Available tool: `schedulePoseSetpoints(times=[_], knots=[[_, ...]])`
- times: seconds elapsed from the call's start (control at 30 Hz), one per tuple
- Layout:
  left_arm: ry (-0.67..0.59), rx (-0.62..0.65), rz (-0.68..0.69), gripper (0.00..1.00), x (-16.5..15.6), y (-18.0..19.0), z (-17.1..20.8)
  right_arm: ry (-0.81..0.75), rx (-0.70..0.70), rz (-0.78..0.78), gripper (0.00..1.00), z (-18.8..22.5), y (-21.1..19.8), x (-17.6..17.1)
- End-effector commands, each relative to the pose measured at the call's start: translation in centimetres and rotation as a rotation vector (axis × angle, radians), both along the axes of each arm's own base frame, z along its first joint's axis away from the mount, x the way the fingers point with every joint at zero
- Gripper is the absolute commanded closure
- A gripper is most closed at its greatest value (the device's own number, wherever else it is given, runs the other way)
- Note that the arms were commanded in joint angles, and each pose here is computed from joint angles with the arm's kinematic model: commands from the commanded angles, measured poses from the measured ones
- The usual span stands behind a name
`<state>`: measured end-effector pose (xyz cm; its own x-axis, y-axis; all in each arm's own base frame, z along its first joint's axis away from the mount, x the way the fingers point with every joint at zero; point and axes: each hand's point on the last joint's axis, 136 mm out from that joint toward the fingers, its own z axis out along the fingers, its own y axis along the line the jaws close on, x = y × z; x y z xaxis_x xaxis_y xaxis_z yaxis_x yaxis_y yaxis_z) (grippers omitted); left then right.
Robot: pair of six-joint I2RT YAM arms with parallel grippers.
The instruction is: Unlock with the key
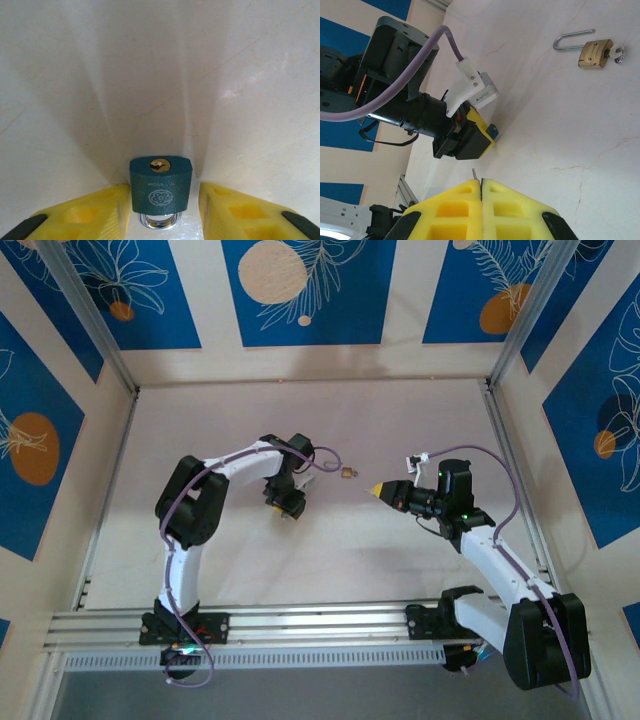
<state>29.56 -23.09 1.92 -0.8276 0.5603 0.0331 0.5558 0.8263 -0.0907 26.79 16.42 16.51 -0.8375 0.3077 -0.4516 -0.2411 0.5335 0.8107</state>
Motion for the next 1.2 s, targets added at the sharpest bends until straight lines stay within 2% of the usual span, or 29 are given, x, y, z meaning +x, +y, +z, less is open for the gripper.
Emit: schedulePoseSetpoints(times=[0.0,0.07,0.17,0.3,0.5,0.73,0.97,1.17], knots=[[0.029,-0.001,-0.017,0.58,0.1,0.1,-1.2,-0.005,-0.015,0.01,1.0,-0.2,0.1,-0.3],[0.035,-0.001,-0.023,0.58,0.0,0.1,-1.4,-0.004,-0.014,0.01,1.0,-0.2,0.0,-0.3],[0.037,0.003,-0.024,0.67,-0.2,0.3,-1.7,-0.004,-0.016,0.01,1.0,-0.2,0.0,-0.3],[0.023,0.006,-0.038,0.72,-0.3,0.5,-1.5,-0.003,-0.017,0.011,1.0,-0.2,0.1,-0.3],[-0.048,-0.066,-0.097,0.72,0.1,-0.5,0.5,-0.001,-0.015,0.016,1.0,-0.1,0.2,-0.4],[-0.125,-0.178,-0.23,0.71,-0.5,-3.3,2.7,-0.006,-0.028,0.054,1.0,0.0,0.9,-0.7],[-0.29,-0.267,-0.415,0.71,-1.4,-6.0,5.2,-0.023,-0.043,0.115,1.0,-0.3,2.3,-1.1],[-0.49,-0.359,-0.549,0.7,-2.2,-7.7,8.2,-0.018,-0.045,0.149,1.0,-0.5,3.1,-1.2]])
